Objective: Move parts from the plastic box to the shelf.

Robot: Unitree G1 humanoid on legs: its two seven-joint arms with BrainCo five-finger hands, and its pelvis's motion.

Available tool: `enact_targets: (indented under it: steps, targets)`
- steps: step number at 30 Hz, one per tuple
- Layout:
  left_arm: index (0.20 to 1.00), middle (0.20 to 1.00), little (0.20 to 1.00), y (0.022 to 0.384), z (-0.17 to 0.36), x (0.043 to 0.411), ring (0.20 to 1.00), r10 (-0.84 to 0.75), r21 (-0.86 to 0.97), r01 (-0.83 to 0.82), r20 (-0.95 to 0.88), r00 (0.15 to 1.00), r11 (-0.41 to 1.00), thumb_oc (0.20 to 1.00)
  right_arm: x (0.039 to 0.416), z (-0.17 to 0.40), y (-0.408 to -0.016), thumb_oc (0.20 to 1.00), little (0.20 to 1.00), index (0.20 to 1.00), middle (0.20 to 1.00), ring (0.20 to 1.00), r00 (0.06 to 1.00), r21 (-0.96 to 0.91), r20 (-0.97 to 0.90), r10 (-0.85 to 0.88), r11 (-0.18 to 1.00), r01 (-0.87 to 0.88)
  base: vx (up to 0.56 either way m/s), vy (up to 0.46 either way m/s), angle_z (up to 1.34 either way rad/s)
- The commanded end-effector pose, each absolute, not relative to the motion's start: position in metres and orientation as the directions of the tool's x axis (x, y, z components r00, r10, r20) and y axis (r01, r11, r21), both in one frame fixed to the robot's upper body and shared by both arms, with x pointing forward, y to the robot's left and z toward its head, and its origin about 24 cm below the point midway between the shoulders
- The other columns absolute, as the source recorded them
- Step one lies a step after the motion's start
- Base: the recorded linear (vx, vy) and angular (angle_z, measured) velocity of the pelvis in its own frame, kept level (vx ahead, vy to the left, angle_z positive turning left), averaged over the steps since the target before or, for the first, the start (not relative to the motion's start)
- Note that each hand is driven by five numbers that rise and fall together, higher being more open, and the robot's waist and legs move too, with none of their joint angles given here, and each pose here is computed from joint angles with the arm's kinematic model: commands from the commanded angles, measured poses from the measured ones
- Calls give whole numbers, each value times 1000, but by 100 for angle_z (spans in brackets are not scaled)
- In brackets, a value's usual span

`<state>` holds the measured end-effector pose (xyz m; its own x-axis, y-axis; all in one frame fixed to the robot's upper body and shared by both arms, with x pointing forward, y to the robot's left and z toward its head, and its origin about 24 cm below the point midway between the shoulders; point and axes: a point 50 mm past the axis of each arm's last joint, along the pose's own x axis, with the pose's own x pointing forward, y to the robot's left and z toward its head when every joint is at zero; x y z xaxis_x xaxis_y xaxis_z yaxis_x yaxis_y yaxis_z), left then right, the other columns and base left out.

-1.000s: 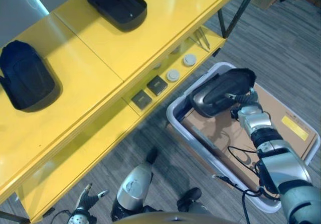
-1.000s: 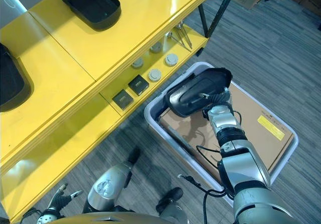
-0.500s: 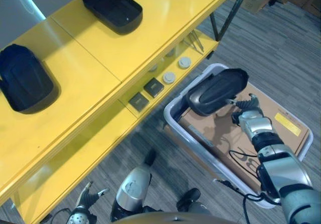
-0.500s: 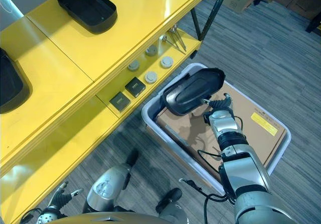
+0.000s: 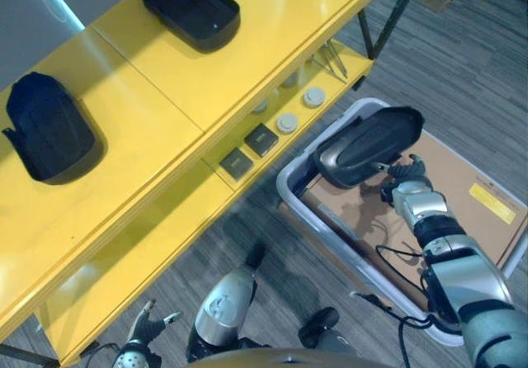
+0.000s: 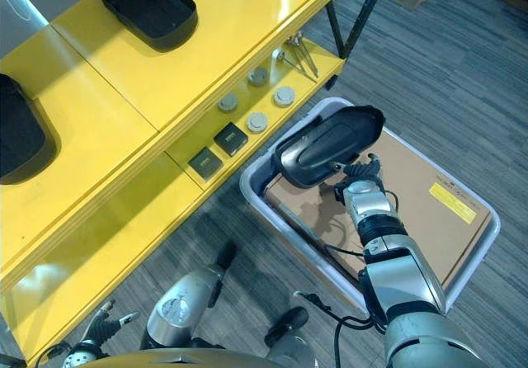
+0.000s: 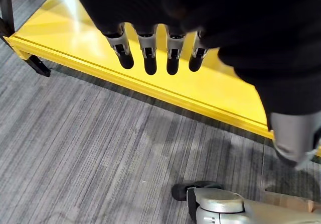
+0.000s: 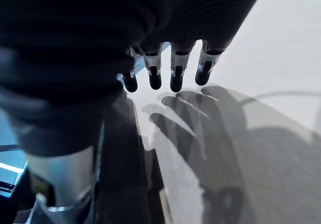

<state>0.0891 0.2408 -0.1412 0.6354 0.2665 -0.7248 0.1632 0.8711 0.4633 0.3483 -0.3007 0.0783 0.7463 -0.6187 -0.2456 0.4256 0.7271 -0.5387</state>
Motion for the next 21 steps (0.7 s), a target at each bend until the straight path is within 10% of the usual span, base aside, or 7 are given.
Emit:
enact_targets:
  steps: [1,9,10,11,21]
  targets:
    - [1000,1000,1000,253,-140,75,1000,296,492,170,-728,619,854,1000,352,102,-311,1000,1000,1000,1000,1000,753,-577,-131,-645,667,471,1,22,3]
    - [1000,1000,1000,249,-140,79,1000,284,483,166,-722,631,860,1000,353,98,-309,1000,1000,1000,1000,1000,747,-632,-157,-646,646,427,8,-2,1]
    - [1000,1000,1000,249,-140,81,1000,280,483,168,-720,635,859,1000,353,96,-310,435,435,435,435,435,744,-644,-161,-649,640,419,-20,-9,7]
    - [1000,1000,1000,249,-139,82,1000,279,483,167,-718,638,860,1000,352,96,-310,200,200,200,200,200,743,-656,-165,-648,635,408,-28,-13,7]
    - [1000,1000,1000,255,-135,91,1000,283,497,161,-698,658,853,1000,340,70,-322,200,200,200,200,200,705,-764,-320,-632,613,203,-8,-32,-1]
